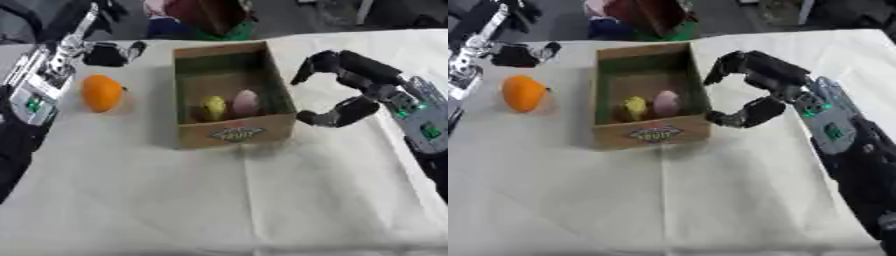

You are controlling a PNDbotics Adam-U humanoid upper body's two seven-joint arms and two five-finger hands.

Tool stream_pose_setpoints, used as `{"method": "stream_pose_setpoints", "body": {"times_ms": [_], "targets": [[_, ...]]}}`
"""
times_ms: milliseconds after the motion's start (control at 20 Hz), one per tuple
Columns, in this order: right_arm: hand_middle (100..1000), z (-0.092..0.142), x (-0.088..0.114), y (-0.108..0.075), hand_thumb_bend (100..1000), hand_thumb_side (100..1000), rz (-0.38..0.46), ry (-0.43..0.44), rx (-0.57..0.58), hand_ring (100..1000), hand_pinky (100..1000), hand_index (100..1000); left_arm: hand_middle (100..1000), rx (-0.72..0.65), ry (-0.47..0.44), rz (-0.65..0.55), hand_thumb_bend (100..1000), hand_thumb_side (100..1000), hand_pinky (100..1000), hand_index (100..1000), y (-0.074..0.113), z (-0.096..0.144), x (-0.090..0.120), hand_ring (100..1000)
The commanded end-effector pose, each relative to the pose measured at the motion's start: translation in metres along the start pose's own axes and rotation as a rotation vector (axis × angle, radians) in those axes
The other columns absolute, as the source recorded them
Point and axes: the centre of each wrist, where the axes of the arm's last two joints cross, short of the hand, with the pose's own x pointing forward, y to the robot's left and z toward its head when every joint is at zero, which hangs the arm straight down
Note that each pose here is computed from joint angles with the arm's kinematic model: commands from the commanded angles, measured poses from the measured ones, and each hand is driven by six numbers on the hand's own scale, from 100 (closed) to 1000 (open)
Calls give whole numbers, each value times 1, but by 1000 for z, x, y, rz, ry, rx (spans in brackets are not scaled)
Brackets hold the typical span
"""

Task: Pick up objects on the table and place them in the box.

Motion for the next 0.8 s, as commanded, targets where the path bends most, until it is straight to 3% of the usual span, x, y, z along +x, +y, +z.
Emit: {"method": "stream_pose_setpoints", "body": {"times_ms": [50, 250, 550, 650, 800], "targets": [[627, 6, -3, -14, 414, 572, 38, 15, -9, 661, 687, 737, 631, -1, 103, -63, 462, 271, 679, 768, 7, 2, -30, 600], [627, 6, -3, -14, 415, 573, 37, 15, -12, 661, 687, 737, 630, -47, 197, -85, 478, 277, 674, 772, -14, 3, -50, 598], [627, 6, -2, -13, 420, 576, 36, 13, -12, 661, 688, 737, 614, -123, 231, -117, 471, 274, 667, 765, -40, -2, -58, 589], [626, 6, -3, -12, 420, 574, 35, 16, -13, 660, 687, 736, 554, -121, 230, -138, 415, 246, 638, 717, -44, -4, -57, 543], [626, 6, -3, -12, 420, 574, 33, 15, -14, 660, 687, 736, 365, -29, 227, -149, 222, 181, 544, 522, -44, -8, -53, 398]]}}
